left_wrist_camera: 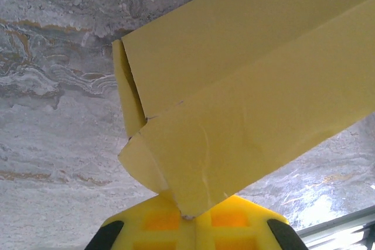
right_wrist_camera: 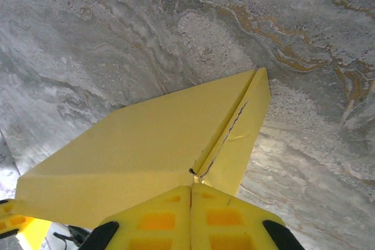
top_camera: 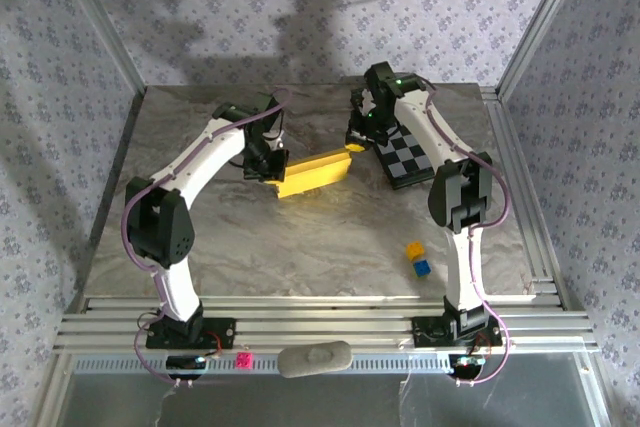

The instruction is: Fold the paper box

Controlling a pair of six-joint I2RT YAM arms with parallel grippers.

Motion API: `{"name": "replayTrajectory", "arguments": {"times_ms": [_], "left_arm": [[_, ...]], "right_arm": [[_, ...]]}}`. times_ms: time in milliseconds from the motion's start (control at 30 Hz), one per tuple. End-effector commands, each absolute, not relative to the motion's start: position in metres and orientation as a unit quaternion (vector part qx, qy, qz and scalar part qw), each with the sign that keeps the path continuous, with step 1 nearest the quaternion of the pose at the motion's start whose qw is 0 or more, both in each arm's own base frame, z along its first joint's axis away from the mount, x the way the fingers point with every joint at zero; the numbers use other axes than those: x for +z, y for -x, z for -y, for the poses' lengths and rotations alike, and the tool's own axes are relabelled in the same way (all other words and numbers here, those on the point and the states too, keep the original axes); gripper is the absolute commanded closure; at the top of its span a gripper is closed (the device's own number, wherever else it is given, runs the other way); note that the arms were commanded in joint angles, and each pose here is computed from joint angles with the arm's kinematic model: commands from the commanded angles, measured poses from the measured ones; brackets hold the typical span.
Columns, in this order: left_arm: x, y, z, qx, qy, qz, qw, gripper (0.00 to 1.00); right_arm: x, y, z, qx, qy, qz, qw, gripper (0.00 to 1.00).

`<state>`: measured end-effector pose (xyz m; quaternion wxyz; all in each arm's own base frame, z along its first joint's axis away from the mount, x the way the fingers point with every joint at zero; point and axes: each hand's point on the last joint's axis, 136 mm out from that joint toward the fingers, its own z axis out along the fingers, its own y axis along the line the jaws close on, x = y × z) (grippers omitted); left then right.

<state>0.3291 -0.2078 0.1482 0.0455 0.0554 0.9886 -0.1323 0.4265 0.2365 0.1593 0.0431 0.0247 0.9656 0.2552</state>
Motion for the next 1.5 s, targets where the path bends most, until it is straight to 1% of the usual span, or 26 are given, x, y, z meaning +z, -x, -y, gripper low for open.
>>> {"name": "replayTrajectory", "arguments": {"times_ms": [0, 267, 367, 433, 567, 700, 867, 900, 1100, 1267, 1367, 1467], "left_arm": [[0.142, -0.338, 0.215, -0.135, -0.066, -0.987, 0.061, 0.99], [0.146, -0.341, 0.214, -0.155, -0.050, -0.985, 0.059, 0.99], [0.152, -0.344, 0.217, -0.174, -0.042, -0.982, 0.060, 0.96], [0.159, -0.346, 0.220, -0.192, -0.037, -0.979, 0.063, 0.83], [0.169, -0.342, 0.224, -0.214, -0.028, -0.975, 0.061, 0.68], [0.179, -0.339, 0.226, -0.247, -0.008, -0.967, 0.061, 0.60], [0.194, -0.340, 0.219, -0.293, 0.028, -0.953, 0.064, 0.52], [0.197, -0.339, 0.217, -0.297, 0.033, -0.952, 0.062, 0.48], [0.208, -0.342, 0.199, -0.311, 0.077, -0.945, 0.069, 0.48], [0.214, -0.367, 0.182, -0.331, 0.146, -0.926, 0.106, 0.51], [0.217, -0.385, 0.179, -0.341, 0.155, -0.919, 0.126, 0.54], [0.205, -0.385, 0.178, -0.313, 0.138, -0.935, 0.096, 0.53]], "right_arm": [[0.140, -0.413, -0.224, 0.204, -0.009, -0.979, 0.023, 0.93], [0.140, -0.409, -0.226, 0.192, -0.014, -0.981, 0.018, 0.91], [0.139, -0.408, -0.228, 0.193, -0.027, -0.981, 0.009, 0.91], [0.139, -0.410, -0.228, 0.193, -0.031, -0.981, 0.007, 0.91], [0.139, -0.410, -0.231, 0.197, -0.033, -0.980, 0.001, 0.91], [0.140, -0.414, -0.233, 0.200, -0.044, -0.979, 0.006, 0.91], [0.138, -0.416, -0.235, 0.199, -0.048, -0.979, 0.003, 0.90], [0.139, -0.416, -0.236, 0.199, -0.048, -0.979, 0.003, 0.90], [0.138, -0.419, -0.239, 0.202, -0.053, -0.978, 0.000, 0.90], [0.137, -0.420, -0.241, 0.202, -0.053, -0.978, 0.000, 0.90], [0.137, -0.420, -0.241, 0.203, -0.053, -0.978, -0.001, 0.90], [0.138, -0.420, -0.243, 0.207, -0.053, -0.977, -0.003, 0.90]]}}
